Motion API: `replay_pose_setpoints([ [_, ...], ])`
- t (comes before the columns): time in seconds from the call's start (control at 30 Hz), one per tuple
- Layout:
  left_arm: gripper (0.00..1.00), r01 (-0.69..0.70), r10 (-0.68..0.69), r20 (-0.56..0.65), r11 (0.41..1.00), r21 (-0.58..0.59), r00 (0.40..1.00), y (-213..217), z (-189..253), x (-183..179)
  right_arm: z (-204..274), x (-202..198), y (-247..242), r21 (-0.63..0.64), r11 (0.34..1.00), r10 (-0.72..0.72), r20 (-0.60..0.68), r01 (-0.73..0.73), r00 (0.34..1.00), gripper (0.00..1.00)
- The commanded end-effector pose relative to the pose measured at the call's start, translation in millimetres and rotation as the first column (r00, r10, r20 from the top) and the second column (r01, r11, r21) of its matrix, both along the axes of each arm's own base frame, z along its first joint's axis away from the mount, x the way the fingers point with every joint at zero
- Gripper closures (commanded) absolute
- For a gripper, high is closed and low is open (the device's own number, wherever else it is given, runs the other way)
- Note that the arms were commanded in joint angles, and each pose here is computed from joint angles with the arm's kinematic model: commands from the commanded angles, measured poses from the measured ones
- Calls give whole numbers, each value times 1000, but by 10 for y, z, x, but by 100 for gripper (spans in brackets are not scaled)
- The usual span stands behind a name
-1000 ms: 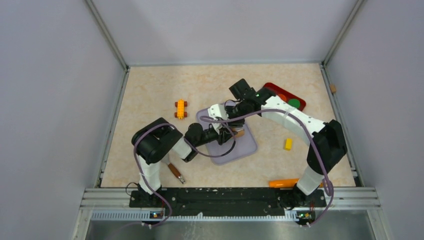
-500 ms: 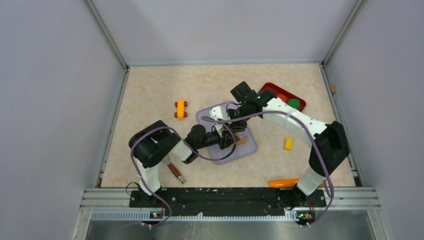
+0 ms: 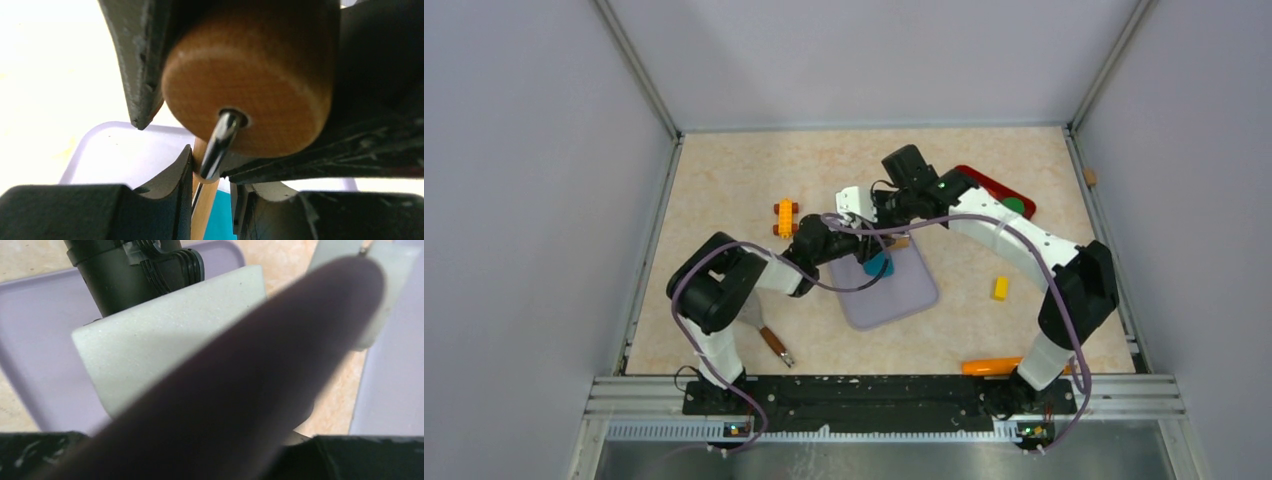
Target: Roll out the dumpling wrappers from the dough
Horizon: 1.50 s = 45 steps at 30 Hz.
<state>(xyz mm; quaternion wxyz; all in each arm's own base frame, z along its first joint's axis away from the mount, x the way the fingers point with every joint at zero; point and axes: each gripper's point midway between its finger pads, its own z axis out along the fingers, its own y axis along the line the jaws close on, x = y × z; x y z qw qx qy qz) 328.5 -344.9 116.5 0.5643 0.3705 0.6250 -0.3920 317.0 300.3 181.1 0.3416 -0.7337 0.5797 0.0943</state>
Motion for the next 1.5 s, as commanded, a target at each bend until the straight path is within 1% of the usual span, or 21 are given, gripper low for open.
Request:
replay_pose_setpoints([
  [0.0,100,-144,144,-5,988,-58,990,171,253,460,-15,-186,186,29,999,45,-74,-43,996,100],
  [0.3,100,-159,151,-157,986,-41,976,209,-56,347,-368,-360,138,2,998,56,-176,-57,983,100],
  [0.43,100,-156,150,-196,988,-19,969,232,-214,269,-523,-477,64,-21,998,54,-226,-61,973,100],
  [0.63,100,-123,118,-247,992,-7,962,210,-350,42,-577,-642,23,-19,998,52,-300,-61,953,100],
  [0.93,100,-78,74,-299,997,0,951,103,-436,-296,-595,-796,-34,-21,998,43,-358,-54,933,100],
  [1.17,100,-65,66,-311,998,13,948,81,-496,-397,-636,-880,-71,-30,998,32,-386,-47,922,100],
  [1.47,100,-55,59,-322,998,23,945,76,-524,-436,-705,-1002,-120,-35,999,18,-423,-36,906,100],
])
